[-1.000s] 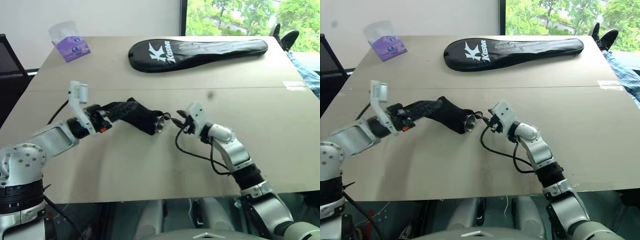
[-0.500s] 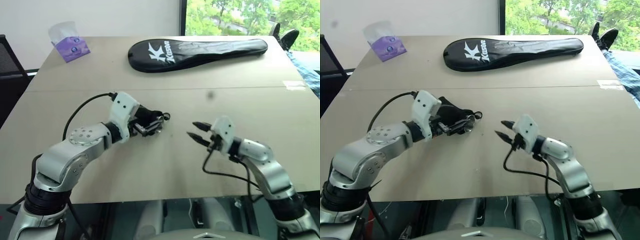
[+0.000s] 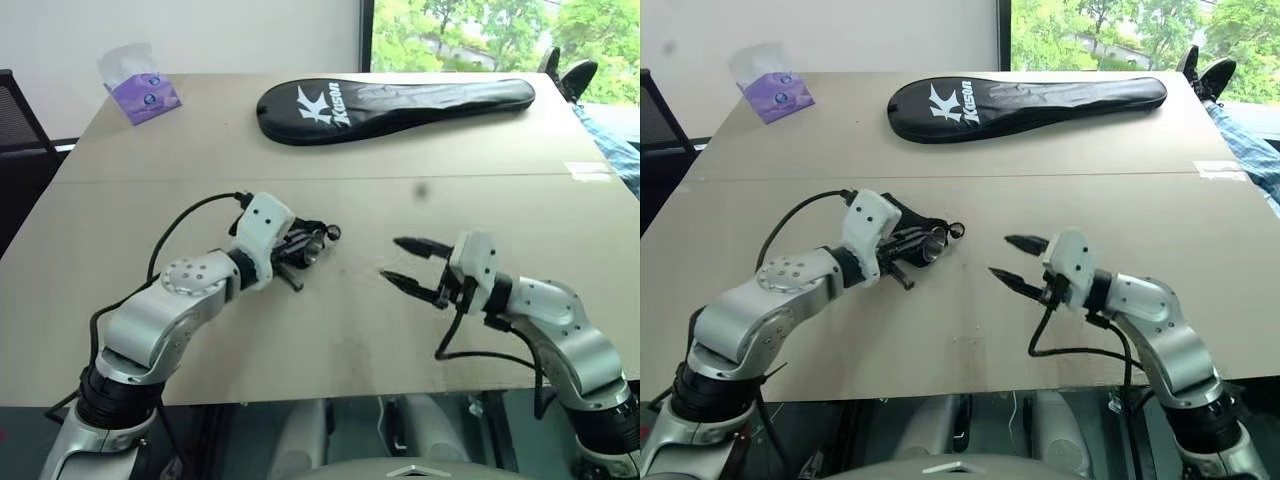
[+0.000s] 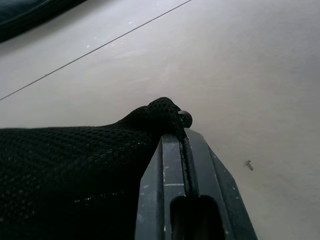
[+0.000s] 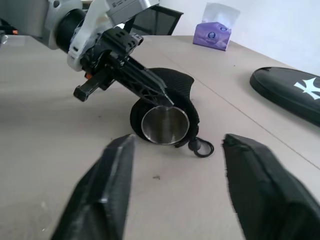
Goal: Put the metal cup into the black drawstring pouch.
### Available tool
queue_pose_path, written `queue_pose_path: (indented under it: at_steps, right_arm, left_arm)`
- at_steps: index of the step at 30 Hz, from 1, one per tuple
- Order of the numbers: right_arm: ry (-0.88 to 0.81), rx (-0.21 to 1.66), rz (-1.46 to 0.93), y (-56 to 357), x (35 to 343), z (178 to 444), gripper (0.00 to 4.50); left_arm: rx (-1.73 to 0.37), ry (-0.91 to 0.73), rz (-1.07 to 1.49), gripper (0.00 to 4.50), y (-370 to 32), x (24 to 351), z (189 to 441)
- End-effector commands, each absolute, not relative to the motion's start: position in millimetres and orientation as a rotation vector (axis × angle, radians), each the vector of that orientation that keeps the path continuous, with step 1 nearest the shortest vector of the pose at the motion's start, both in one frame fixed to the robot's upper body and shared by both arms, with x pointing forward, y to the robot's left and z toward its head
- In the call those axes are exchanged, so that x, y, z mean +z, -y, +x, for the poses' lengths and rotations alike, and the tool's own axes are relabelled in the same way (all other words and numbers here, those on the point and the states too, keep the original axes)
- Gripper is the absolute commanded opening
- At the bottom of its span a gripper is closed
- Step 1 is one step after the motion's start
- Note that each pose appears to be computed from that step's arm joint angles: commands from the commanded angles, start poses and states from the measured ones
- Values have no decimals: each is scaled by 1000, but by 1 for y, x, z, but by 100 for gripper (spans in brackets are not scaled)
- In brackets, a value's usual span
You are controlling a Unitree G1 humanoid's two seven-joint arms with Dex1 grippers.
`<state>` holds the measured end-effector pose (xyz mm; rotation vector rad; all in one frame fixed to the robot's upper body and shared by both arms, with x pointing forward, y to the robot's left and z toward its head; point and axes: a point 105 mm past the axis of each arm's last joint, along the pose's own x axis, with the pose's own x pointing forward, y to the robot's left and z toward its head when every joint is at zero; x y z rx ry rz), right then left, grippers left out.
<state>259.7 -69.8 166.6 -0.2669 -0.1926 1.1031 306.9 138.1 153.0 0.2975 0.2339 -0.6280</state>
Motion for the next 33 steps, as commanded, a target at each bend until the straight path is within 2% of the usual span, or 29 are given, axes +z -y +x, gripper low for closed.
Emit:
queue_pose_path:
  at_steps: [1,9,20,28,33]
  right_arm:
    - [220,1122,-272,68,173,257,446]
    - [220,1093,-309,66,168,260,446]
    - [220,996,-295,66,163,268,446]
    - [210,905,-255,65,153,287,446]
    - [220,925,-225,42,150,305,446]
  left_arm:
    - [-624,-204,297,0,-139,161,305]
    - [-665,-190,175,0,-154,179,309]
    - [-780,-189,-215,0,-172,216,317]
    - [-861,-231,-401,0,-188,230,320]
    - [-882,-247,-397,0,-189,237,323]
